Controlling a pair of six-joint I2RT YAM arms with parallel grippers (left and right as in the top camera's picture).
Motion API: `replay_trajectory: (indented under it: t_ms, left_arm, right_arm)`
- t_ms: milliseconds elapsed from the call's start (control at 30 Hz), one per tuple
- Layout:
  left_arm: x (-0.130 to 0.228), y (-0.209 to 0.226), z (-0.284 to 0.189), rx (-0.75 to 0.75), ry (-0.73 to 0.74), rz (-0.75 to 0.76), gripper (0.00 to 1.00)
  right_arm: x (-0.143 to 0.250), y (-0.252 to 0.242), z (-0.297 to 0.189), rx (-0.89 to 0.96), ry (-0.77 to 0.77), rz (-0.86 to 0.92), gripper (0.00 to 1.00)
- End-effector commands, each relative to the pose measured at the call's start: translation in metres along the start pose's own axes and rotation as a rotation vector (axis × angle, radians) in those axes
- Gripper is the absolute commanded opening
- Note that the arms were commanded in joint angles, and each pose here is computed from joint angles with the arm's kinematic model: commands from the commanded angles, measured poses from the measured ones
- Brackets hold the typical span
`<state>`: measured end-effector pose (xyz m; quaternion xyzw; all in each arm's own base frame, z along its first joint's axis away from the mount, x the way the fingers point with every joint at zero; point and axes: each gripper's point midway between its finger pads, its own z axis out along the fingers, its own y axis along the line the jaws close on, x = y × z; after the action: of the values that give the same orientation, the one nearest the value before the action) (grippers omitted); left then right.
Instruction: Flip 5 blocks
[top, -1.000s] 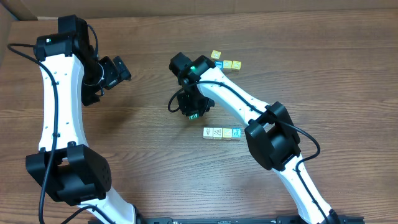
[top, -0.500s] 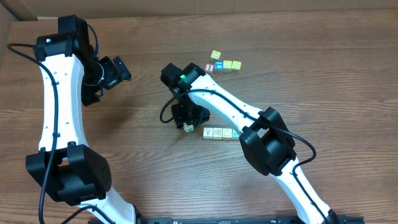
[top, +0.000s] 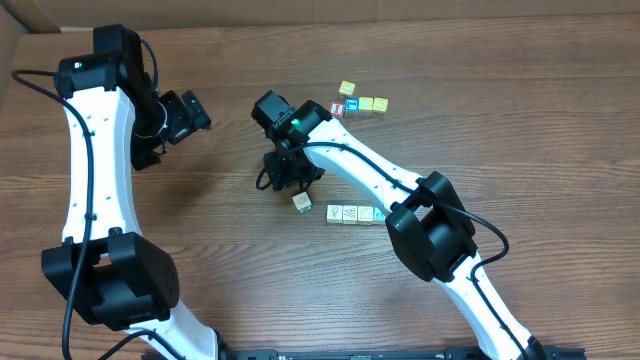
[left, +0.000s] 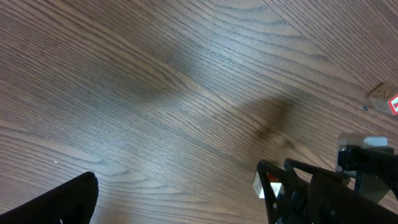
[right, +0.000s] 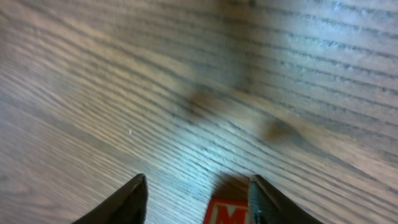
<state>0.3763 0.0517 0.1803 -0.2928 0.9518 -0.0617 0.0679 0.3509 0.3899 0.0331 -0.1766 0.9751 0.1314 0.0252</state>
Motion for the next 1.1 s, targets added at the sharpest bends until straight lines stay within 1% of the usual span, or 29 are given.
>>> replay_trajectory:
  t_ms: [0,67,100,133,200,367,733,900,1067]
  left_arm:
    - [0.0,0.0,0.004,-0.01,0.006,-0.001,1.0]
    - [0.0,0.0,0.004,-0.01,0.007,-0.001,1.0]
    - [0.0,0.0,0.004,-0.01,0.007,-0.001,1.0]
    - [0.0,0.0,0.004,-0.01,0.007,-0.001,1.0]
    - [0.0,0.0,0.004,-0.01,0.006,-0.001,1.0]
    - [0.0,0.0,0.004,-0.01,0.006,-0.001,1.0]
    - [0.0,0.0,0.004,-0.01,0.007,-0.001,1.0]
    - [0.0,0.0,0.004,-0.01,0.006,-0.001,1.0]
    - [0.0,0.0,0.004,-0.01,0.007,-0.001,1.0]
  right_arm:
    - [-0.013,0.009,-0.03,-0.023,-0.075,-0.01,0.41]
    - [-0.009,0.009,-0.029,-0.016,-0.059,-0.011,0.24]
    - [-0.004,0.009,-0.029,-0.01,-0.044,-0.012,0.17]
    - [-0.001,0.01,-0.028,-0.006,-0.033,-0.014,0.11]
    - [0.006,0.009,-0.027,0.011,-0.013,-0.016,0.06]
    - [0.019,-0.008,-0.027,0.137,0.013,-0.014,0.05]
    - [0.038,-0.018,-0.03,0.178,0.087,0.045,0.05]
    - [0.022,-0.008,-0.042,0.142,0.025,0.058,0.05]
    - [0.016,0.024,-0.058,0.016,0.011,0.04,0.06]
